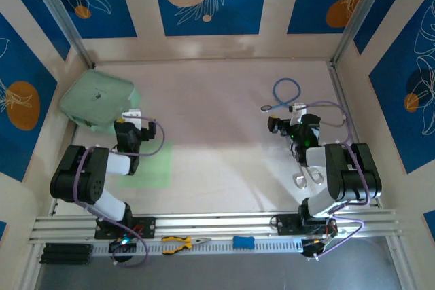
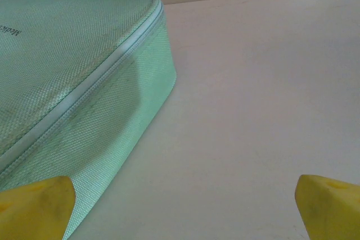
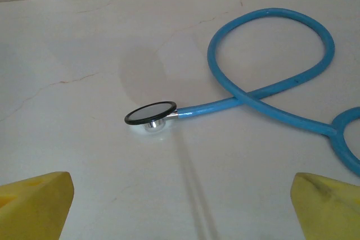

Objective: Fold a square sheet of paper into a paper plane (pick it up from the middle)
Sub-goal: Move the square sheet of paper to the center of the table.

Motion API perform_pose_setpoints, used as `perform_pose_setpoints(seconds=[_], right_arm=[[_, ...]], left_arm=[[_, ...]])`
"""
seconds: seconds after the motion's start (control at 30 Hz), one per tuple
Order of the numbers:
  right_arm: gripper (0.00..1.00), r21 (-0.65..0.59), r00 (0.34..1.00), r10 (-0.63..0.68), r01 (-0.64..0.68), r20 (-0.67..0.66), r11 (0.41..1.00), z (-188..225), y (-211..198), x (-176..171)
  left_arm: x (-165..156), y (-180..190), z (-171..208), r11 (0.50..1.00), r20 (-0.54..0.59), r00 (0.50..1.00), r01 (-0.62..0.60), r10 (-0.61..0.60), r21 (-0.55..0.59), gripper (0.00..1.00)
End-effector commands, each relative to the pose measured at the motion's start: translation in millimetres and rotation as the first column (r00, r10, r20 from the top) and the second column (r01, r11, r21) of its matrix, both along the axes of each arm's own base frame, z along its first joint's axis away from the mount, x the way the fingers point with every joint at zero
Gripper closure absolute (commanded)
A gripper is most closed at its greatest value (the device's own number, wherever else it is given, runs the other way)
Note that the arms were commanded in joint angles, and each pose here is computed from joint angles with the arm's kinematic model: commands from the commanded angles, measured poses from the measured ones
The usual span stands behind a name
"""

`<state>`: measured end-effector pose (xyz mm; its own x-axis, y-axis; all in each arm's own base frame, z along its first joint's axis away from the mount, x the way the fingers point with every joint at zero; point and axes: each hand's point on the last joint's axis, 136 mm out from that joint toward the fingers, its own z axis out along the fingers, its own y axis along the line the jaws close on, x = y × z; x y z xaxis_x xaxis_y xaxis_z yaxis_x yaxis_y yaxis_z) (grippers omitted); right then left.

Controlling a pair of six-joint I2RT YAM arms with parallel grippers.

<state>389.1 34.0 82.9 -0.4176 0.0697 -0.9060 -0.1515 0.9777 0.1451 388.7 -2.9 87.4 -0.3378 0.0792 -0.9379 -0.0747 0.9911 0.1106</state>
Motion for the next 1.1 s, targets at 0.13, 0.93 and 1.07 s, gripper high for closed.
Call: perform_pose_setpoints(seconds=[0.13, 0.93, 1.07], right_arm=[[0.01, -0.007, 0.999, -0.011, 0.011, 0.031, 1.0, 10.9, -2.3, 7.0], [0.01, -0.009, 0.999, -0.009, 0.01, 0.032, 1.0, 10.7, -1.8, 6.7], [0.01, -0.027, 0.999, 0.013, -0.012, 0.049, 1.0, 13.0, 4.0, 4.8]], left_arm=[[4.0, 1.7, 7.5, 1.0, 0.034, 0.999, 0.0, 0.001, -0.025, 0.0], [7.2, -22.2, 5.3, 0.989, 0.008, 0.989, 0.147, -0.147, -0.023, 0.0], [2.0, -26.9, 7.8, 0.984, 0.035, 0.984, 0.176, -0.175, -0.022, 0.0]])
